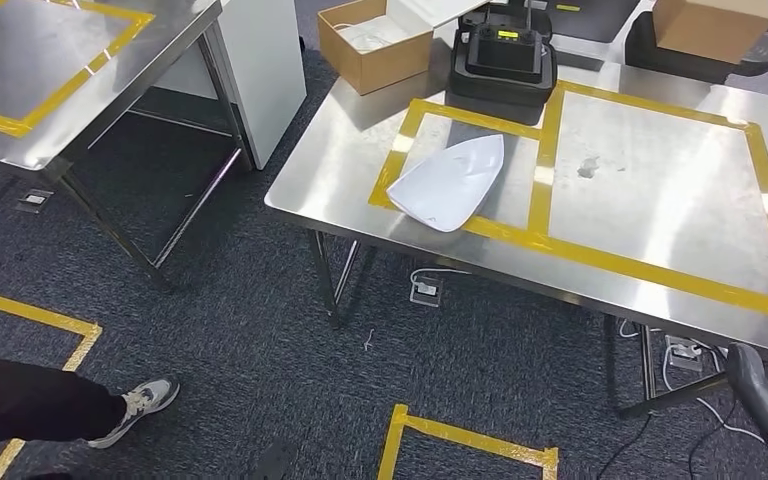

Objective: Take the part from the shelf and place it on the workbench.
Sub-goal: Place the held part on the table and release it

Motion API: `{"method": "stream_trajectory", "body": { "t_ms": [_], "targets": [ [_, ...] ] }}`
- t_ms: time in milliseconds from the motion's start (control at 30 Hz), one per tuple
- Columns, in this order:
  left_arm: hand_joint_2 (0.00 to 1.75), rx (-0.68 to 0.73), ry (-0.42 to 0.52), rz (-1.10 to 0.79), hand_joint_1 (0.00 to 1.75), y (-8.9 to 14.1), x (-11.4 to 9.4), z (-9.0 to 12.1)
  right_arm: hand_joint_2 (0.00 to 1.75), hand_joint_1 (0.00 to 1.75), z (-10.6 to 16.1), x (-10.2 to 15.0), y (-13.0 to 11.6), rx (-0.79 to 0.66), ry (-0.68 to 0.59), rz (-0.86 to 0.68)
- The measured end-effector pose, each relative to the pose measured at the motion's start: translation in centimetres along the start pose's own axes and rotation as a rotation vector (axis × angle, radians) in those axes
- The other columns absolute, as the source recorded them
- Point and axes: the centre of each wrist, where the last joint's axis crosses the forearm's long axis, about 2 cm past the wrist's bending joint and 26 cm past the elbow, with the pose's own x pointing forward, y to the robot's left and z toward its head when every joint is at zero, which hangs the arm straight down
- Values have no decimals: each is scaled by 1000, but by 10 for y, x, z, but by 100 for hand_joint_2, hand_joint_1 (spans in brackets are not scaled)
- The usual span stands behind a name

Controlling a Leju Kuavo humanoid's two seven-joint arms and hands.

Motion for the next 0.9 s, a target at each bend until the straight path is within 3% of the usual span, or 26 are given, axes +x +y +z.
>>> {"method": "stream_trajectory", "body": {
  "t_ms": [900],
  "targets": [
    [0, -7, 15, -29, 0, 9, 2, -4, 0, 0, 15, -7, -7, 0, 30, 20]
  ]
}}
